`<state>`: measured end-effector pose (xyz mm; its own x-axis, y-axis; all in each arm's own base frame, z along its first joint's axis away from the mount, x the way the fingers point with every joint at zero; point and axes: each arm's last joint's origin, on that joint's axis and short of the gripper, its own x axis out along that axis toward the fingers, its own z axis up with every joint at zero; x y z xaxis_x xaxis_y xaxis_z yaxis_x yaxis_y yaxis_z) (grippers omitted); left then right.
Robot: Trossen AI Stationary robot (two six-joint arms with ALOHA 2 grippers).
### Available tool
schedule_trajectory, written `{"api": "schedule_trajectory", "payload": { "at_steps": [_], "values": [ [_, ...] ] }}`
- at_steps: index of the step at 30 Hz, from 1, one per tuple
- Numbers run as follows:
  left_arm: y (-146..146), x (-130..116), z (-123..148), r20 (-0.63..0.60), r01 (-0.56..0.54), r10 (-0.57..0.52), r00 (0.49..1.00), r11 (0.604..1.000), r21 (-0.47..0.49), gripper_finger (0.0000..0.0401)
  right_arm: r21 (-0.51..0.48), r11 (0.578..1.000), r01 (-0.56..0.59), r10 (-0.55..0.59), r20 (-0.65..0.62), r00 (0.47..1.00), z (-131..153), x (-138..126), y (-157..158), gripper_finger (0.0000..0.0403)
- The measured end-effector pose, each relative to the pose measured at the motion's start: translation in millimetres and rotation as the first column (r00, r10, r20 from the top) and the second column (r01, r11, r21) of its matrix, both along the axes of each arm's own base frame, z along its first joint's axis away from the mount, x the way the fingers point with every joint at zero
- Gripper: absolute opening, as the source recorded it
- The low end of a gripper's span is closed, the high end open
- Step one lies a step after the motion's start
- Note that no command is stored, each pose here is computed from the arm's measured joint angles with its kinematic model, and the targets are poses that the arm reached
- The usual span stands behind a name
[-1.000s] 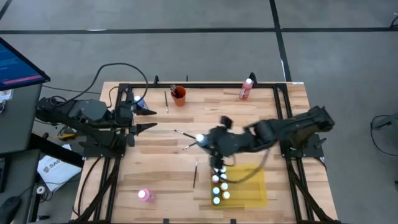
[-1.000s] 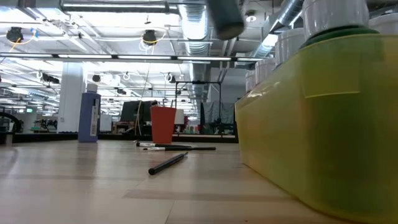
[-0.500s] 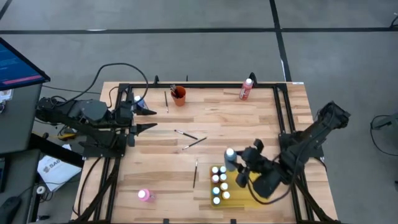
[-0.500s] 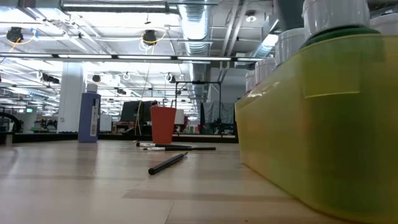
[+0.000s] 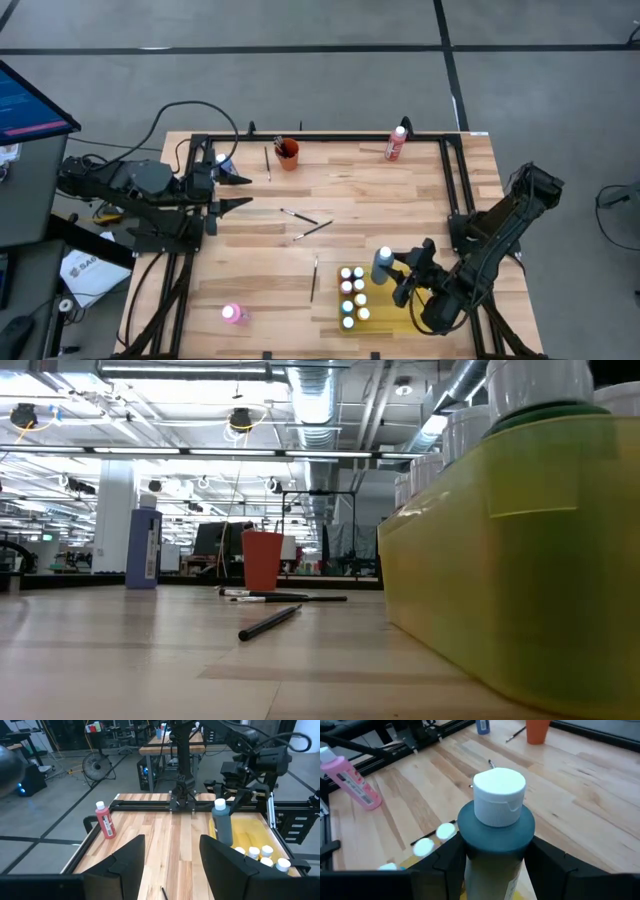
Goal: Pick & Place Paint Supplies
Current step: Put the black paint bottle into the yellow bin
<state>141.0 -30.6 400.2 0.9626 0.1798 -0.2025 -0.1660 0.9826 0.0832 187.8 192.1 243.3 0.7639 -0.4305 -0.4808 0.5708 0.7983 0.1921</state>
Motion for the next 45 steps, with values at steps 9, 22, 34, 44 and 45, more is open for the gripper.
{"api": "schedule_trajectory", "payload": {
  "at_steps": [9,22,34,44,45],
  "values": [
    [1,0,0,0.002,-0.033,0.033,0.999,0.999,0.007,0.0182,0.002,1.000,-0.006,0.006,0.032,0.999,-27,-4,3,0.0171],
    [2,0,0,0.007,-0.076,0.076,0.997,0.997,0.016,0.0182,-0.044,0.999,-0.006,0.005,-0.003,1.000,-66,10,21,0.0171],
    [3,0,1,0.012,-0.096,0.096,0.995,0.995,0.019,0.0182,-0.095,0.995,-0.037,0.035,-0.029,0.999,-68,12,22,0.0174],
    [3,0,1,0.014,-0.097,0.096,0.995,0.995,0.019,0.0182,-0.101,0.994,-0.048,0.044,-0.040,0.998,-68,12,23,0.0221],
    [3,0,1,0.014,-0.097,0.096,0.995,0.995,0.019,0.0182,-0.098,0.994,-0.049,0.046,-0.042,0.998,-68,12,23,0.0226]
  ]
}}
